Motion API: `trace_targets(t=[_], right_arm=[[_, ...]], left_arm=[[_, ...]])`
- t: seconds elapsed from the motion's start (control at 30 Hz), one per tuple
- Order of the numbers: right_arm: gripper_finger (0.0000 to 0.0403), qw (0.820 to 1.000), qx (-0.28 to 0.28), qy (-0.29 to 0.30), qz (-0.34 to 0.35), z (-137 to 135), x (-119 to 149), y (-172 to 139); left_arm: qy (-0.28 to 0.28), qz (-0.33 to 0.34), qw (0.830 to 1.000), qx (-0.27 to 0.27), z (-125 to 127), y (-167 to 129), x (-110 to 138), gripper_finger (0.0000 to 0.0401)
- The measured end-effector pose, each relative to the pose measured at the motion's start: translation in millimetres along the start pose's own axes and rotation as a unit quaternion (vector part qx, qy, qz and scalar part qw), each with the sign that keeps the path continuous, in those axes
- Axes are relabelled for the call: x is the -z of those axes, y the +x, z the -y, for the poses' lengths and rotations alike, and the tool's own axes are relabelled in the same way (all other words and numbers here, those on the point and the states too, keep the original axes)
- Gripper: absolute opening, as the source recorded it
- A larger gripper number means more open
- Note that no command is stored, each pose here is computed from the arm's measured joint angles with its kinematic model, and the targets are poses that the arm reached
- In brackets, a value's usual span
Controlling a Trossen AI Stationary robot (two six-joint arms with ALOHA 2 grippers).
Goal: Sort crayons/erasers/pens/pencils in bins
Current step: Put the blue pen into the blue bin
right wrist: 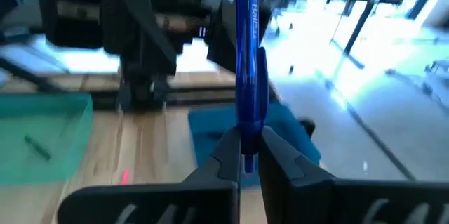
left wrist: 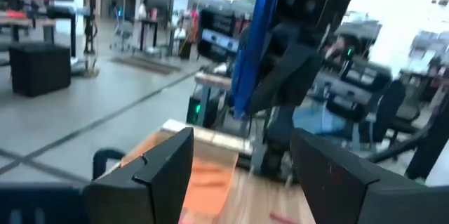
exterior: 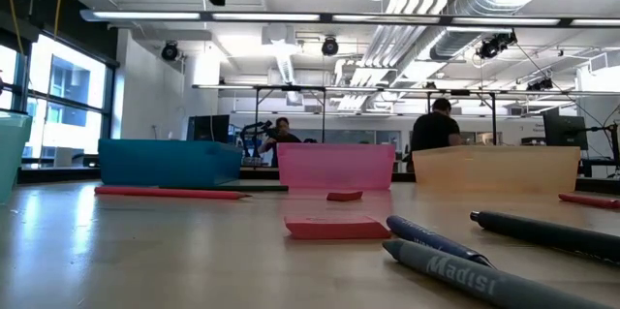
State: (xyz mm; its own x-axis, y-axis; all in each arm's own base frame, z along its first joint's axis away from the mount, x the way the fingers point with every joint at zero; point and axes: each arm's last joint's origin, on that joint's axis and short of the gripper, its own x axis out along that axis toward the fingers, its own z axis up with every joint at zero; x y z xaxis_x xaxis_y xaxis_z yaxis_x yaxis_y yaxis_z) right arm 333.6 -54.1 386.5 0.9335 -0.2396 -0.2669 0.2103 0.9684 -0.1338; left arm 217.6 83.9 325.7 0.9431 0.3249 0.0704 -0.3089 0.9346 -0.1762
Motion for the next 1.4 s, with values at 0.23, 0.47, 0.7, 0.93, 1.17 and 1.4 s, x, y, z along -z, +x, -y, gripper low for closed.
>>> trace_targets(t=[0.23,0.47,0.7,0.93,1.17,1.4], right_arm=[[0.0005,1.000,0.003,0.002,0.023,-0.1,-2.4,5.5],[0.0005,1.000,-0.030,0.000,0.002,-5.3,11.1,27.1],[0.0005,0.999,-0.035,-0.005,-0.006,-6.6,19.8,41.6],[0.0005,1.000,-0.028,0.000,-0.008,-1.3,21.2,43.1],[0.0010,1.000,-0.028,0.004,-0.011,2.7,22.2,43.4],[0.0047,0.999,-0.029,-0.009,-0.016,2.5,23.4,43.4]], left_arm=[[0.000,0.051,0.999,0.009,1.8,-0.5,-9.7,0.0227],[0.000,0.064,0.998,-0.011,0.8,-0.8,-11.8,0.0227],[0.001,0.065,0.998,-0.018,0.1,-0.8,-11.7,0.0218],[0.000,0.065,0.997,-0.030,-0.7,-0.8,-11.5,0.0138],[0.014,0.063,0.997,-0.032,-0.8,-0.8,-11.3,0.0042],[0.014,0.062,0.997,-0.044,-1.6,-0.5,-10.5,0.0015]])
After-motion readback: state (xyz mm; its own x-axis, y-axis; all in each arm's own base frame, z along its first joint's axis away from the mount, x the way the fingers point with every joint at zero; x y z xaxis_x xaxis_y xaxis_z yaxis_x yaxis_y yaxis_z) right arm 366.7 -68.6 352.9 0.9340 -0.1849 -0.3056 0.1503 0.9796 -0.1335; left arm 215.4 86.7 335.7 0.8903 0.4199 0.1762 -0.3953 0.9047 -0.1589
